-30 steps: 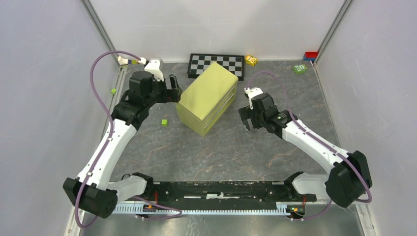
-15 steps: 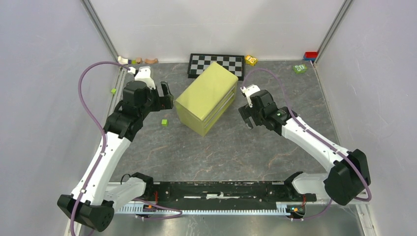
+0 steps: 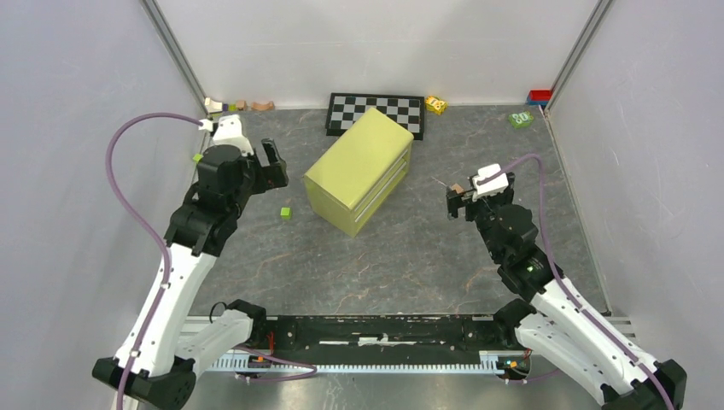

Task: Organize the makeup
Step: Reset both arms

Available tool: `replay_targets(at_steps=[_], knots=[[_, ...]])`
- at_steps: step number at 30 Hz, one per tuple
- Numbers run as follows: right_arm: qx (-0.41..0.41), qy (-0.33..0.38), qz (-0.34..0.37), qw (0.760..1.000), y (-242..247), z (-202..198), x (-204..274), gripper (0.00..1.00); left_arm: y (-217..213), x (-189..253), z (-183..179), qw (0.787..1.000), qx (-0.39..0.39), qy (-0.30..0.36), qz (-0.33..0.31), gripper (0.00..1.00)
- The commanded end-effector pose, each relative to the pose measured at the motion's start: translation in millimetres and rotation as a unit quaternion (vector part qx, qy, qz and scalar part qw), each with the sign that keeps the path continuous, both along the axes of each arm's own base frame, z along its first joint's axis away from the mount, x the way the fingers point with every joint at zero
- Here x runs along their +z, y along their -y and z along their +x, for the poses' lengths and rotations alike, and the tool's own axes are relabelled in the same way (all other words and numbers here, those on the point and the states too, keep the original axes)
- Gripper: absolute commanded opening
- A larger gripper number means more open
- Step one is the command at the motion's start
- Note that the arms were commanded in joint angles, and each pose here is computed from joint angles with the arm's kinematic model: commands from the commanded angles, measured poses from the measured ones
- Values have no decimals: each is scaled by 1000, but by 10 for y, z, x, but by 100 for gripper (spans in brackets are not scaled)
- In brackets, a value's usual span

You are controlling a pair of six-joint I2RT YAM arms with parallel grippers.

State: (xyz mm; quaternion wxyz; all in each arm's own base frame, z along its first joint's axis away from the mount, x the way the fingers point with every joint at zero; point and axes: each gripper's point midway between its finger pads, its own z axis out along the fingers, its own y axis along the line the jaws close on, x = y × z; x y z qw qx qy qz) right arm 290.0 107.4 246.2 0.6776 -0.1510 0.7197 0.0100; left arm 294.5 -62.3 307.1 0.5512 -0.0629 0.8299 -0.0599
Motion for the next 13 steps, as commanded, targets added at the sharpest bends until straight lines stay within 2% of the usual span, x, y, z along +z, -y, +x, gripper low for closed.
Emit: replay_targets(at_steps=[1,7,13], knots=[[-14,60,2,998,47,53,259,98,-183,443,-82,997,51,62,-22,100],[-22,5,-26,999,40,104,92,98,-249,638,-160,994,60,89,-27,100],[-22,0,-27,999,15,138,103,98,-349,736,-183,991,86,96,-21,100]])
